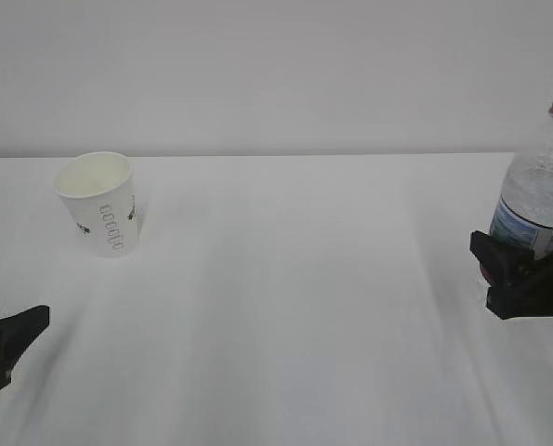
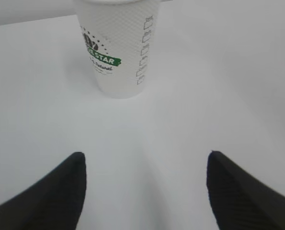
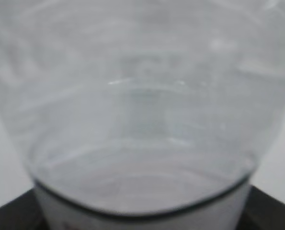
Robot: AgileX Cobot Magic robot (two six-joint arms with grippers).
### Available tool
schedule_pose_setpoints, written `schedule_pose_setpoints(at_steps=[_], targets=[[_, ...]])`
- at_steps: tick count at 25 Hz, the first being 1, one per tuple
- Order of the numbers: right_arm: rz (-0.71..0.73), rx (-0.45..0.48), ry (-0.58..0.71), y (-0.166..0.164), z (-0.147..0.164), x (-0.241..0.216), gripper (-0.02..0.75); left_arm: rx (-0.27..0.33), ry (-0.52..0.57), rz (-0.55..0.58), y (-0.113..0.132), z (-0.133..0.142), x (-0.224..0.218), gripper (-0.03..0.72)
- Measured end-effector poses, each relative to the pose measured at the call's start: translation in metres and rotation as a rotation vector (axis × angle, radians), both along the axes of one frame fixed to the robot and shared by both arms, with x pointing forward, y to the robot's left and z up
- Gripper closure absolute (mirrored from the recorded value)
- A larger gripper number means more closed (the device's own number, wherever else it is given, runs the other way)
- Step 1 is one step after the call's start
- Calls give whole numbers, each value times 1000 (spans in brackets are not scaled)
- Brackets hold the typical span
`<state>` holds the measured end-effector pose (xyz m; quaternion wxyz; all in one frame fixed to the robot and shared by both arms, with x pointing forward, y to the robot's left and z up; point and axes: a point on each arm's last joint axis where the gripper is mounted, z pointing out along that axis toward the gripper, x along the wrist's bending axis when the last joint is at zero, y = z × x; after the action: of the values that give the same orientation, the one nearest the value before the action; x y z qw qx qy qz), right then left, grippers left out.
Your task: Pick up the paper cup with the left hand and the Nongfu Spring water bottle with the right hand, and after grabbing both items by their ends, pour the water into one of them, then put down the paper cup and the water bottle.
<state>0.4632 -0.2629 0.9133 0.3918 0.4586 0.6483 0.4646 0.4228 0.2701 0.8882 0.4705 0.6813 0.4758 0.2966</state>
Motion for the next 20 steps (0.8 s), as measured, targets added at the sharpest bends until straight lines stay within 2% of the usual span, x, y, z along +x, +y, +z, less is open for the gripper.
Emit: schedule_pose_setpoints(at_steps=[5,10,16,20], targets=[[0,-2,-1,0,0,0,254,-13,-30,-19,-2,4,10,116],[0,-2,-1,0,0,0,255,-11,-86,-48,-4,10,27,48],[-1,0,0,0,0,0,255,-13,-58,-50,-4,-3,47,8],[-1,1,0,0,0,0,255,-12,-91,-51,-4,-3,65,6]])
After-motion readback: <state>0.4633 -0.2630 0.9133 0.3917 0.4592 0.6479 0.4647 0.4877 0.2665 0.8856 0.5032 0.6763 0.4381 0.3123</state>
